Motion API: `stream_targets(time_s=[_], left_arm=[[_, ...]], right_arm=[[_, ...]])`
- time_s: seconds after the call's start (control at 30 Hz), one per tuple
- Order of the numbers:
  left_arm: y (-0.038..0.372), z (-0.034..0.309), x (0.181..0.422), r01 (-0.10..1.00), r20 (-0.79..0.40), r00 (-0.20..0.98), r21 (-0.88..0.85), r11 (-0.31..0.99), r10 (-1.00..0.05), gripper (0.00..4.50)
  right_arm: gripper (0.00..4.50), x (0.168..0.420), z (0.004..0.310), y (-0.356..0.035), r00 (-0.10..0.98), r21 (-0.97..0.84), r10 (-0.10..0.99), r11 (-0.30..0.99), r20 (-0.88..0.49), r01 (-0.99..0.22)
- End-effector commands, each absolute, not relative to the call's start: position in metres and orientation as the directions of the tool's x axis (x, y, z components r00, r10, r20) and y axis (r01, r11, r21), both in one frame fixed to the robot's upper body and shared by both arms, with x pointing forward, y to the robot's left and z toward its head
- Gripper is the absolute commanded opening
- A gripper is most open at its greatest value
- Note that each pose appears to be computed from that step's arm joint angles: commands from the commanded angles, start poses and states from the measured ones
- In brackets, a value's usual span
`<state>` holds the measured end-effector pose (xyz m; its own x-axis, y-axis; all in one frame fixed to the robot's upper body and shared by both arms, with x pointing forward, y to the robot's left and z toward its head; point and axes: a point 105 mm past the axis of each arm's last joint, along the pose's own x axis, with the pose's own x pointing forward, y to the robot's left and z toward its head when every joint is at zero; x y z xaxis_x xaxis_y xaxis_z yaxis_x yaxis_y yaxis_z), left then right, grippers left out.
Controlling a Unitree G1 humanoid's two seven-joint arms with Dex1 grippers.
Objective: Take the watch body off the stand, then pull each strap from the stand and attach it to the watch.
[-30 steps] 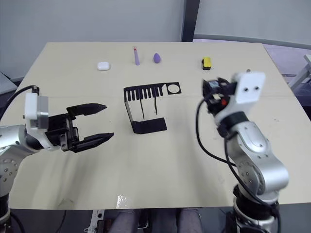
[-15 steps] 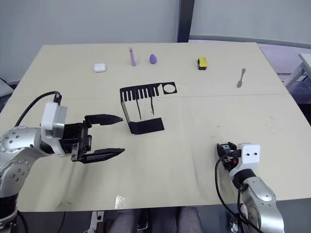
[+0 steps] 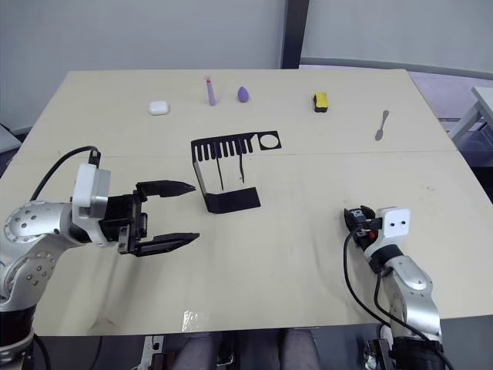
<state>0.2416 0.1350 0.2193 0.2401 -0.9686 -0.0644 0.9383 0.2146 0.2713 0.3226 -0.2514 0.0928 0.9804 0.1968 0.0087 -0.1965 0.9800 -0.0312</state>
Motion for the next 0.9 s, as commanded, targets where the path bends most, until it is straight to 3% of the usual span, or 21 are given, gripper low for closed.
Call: stream_targets(time_s=[0.03, 0.13, 0.33, 0.43, 0.53, 0.6, 0.67, 0.9], left_arm=[[0.138, 0.22, 0.235, 0.942, -0.105, 0.217, 0.282, 0.18, -0.97, 4.5], [0.143, 0.22, 0.237, 0.936, -0.117, 0.236, 0.295, 0.193, -0.965, 4.5], [0.163, 0.21, 0.239, 0.916, -0.147, 0.309, 0.313, 0.252, -0.94, 4.5], [0.186, 0.198, 0.241, 0.891, -0.173, 0.405, 0.293, 0.346, -0.898, 4.5], [0.216, 0.188, 0.246, 0.829, -0.179, 0.54, 0.28, 0.484, -0.822, 4.5], [0.244, 0.177, 0.248, 0.759, -0.198, 0.645, 0.279, 0.588, -0.738, 4.5], [0.27, 0.168, 0.246, 0.694, -0.217, 0.719, 0.271, 0.667, -0.66, 4.5], [0.335, 0.142, 0.226, 0.496, -0.24, 0.866, 0.294, 0.817, -0.439, 4.5]], right_arm=[[3.03, 0.319, 0.089, -0.252, 0.96, -0.116, 0.278, 0.953, -0.039, -0.28], [4.42, 0.314, 0.108, -0.258, 0.941, -0.109, 0.339, 0.935, -0.009, -0.338], [4.47, 0.298, 0.15, -0.272, 0.917, -0.237, 0.4, 0.89, -0.01, -0.39], [4.47, 0.281, 0.174, -0.268, 0.889, -0.255, 0.457, 0.858, -0.013, -0.445], [4.47, 0.26, 0.176, -0.27, 0.871, -0.288, 0.486, 0.826, -0.073, -0.485], [4.47, 0.24, 0.158, -0.283, 0.857, -0.33, 0.481, 0.792, -0.182, -0.514], [4.47, 0.227, 0.151, -0.303, 0.87, -0.373, 0.446, 0.786, -0.208, -0.492], [4.47, 0.205, 0.137, -0.402, 0.972, -0.449, 0.165, 0.865, -0.17, -0.225]])
